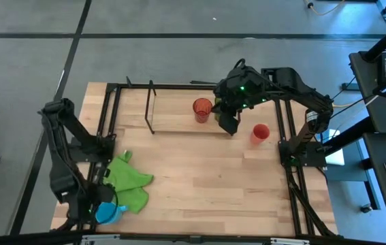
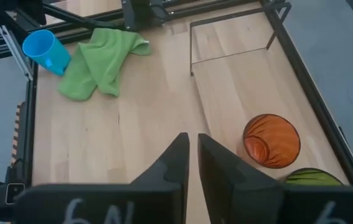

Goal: Stack small to large cups/mugs on shelf
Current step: Put the orange cup on the shelf

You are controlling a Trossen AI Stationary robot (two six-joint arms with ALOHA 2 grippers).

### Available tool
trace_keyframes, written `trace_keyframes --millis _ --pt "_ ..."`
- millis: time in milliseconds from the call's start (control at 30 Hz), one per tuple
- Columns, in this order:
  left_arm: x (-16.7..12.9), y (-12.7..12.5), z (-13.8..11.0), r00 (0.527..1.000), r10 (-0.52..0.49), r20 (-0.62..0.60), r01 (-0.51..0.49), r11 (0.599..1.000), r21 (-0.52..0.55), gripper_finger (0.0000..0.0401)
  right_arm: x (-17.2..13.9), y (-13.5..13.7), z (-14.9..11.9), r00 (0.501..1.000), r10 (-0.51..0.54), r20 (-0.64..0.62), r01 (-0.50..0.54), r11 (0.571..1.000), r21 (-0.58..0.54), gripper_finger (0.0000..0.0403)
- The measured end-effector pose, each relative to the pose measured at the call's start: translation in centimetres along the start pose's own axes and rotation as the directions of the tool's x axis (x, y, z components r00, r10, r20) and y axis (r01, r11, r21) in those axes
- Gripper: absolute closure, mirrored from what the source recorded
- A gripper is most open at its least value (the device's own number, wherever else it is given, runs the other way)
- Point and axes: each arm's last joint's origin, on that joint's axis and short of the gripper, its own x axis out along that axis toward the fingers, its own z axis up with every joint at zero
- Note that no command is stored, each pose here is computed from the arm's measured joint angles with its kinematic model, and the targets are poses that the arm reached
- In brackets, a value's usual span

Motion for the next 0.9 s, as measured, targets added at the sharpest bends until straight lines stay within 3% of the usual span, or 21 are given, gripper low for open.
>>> trace_keyframes --millis 333,467,567,700,800,900 --pt "1.2 -0.7 1.1 1.0 -0.002 0.001 0.002 0.998 -0.058 0.0401 -0.1 0.0 -0.4 0.999 0.005 -0.042 -0.004 0.999 0.032 0.0366" --pt "0.8 -0.1 1.7 0.997 0.018 0.079 -0.01 0.995 -0.096 0.0401 -0.3 -0.5 -1.9 0.979 -0.088 -0.184 0.114 0.984 0.136 0.0366" --pt "0.3 0.6 2.6 0.982 0.048 0.182 -0.016 0.984 -0.175 0.0401 -1.1 -0.7 -2.5 0.98 -0.11 -0.163 0.142 0.971 0.195 0.0366" --pt "-1.0 1.7 3.7 0.94 0.049 0.336 0.044 0.963 -0.264 0.0401 -3.9 -1.9 -4.0 0.967 -0.222 -0.123 0.249 0.924 0.289 0.0365" --pt "-2.7 3.0 4.1 0.875 0.07 0.478 0.068 0.961 -0.267 0.0401 -5.7 -4.2 -5.6 0.956 -0.265 -0.129 0.294 0.87 0.396 0.0359" --pt "-4.7 4.8 3.8 0.801 0.106 0.589 0.076 0.958 -0.276 0.0401 -6.8 -5.8 -8.6 0.968 -0.161 -0.192 0.237 0.839 0.49 0.035"
